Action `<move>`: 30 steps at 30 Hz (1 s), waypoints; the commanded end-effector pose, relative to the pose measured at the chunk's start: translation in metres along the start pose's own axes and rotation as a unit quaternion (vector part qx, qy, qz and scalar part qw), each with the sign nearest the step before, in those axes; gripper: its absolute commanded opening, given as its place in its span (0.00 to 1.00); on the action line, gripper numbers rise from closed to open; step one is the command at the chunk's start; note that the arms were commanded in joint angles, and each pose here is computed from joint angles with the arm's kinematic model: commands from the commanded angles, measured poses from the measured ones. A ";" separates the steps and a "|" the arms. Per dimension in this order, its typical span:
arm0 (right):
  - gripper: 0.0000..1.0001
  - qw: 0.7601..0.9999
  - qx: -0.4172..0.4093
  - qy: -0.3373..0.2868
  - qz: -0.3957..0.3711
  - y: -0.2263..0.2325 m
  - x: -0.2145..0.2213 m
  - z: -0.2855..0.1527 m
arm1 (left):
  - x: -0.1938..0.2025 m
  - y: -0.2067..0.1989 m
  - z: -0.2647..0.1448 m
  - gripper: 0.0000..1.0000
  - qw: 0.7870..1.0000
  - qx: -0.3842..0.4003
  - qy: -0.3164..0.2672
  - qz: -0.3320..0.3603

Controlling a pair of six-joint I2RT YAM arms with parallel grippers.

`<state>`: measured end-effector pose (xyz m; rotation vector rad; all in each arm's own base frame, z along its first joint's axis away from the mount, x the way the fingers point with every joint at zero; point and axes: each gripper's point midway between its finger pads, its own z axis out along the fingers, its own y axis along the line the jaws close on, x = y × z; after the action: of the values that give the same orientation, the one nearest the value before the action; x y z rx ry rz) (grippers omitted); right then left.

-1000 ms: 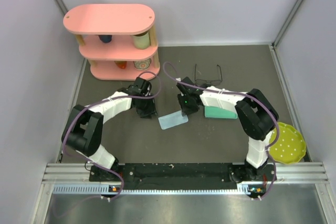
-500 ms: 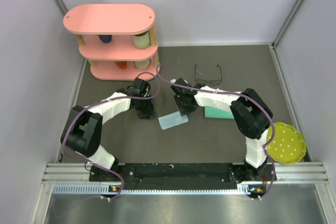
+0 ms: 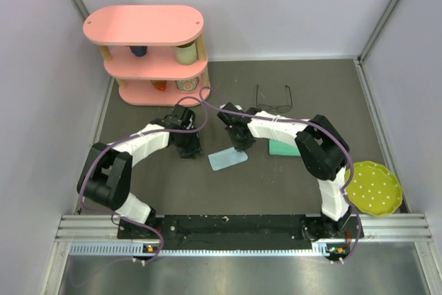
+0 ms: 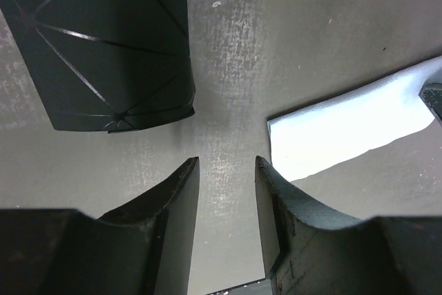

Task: Organize the sunglasses
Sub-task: Pick up the folded cleaning cloth from the center of the board.

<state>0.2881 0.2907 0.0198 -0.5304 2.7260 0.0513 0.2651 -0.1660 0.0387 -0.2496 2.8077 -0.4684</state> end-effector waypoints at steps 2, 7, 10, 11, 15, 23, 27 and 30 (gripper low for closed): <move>0.09 0.998 0.025 0.055 -0.007 0.007 0.034 0.027 | -0.004 0.000 -0.008 0.43 1.000 0.009 -0.017 0.002; 0.00 0.998 0.038 0.042 0.014 0.003 0.030 0.022 | 0.001 -0.010 -0.007 0.43 0.999 0.038 -0.005 -0.002; 0.00 0.998 0.047 0.028 0.044 -0.001 0.028 0.013 | 0.006 -0.017 -0.005 0.43 0.998 0.060 0.007 -0.010; 0.00 0.996 0.053 0.030 0.063 -0.004 0.034 0.012 | 0.008 -0.019 -0.003 0.43 0.998 0.066 0.011 -0.011; 0.00 0.992 0.060 0.020 0.110 -0.011 0.044 -0.001 | 0.012 -0.027 0.002 0.43 0.996 0.077 0.026 -0.022; 0.00 0.990 0.025 0.019 0.138 -0.004 0.051 -0.012 | 0.006 -0.045 0.013 0.42 0.998 0.062 0.028 -0.016; 0.00 0.989 0.014 0.020 0.143 0.001 0.050 -0.010 | 0.004 -0.050 0.018 0.42 0.999 0.043 0.021 0.006; 0.00 0.989 0.014 0.023 0.143 0.001 0.053 -0.006 | 0.006 -0.053 0.022 0.40 0.999 0.032 0.020 0.023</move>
<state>0.2621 0.2730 0.0199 -0.1242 2.7461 0.0620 0.2612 -0.2160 0.0299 -0.2031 2.8593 -0.6055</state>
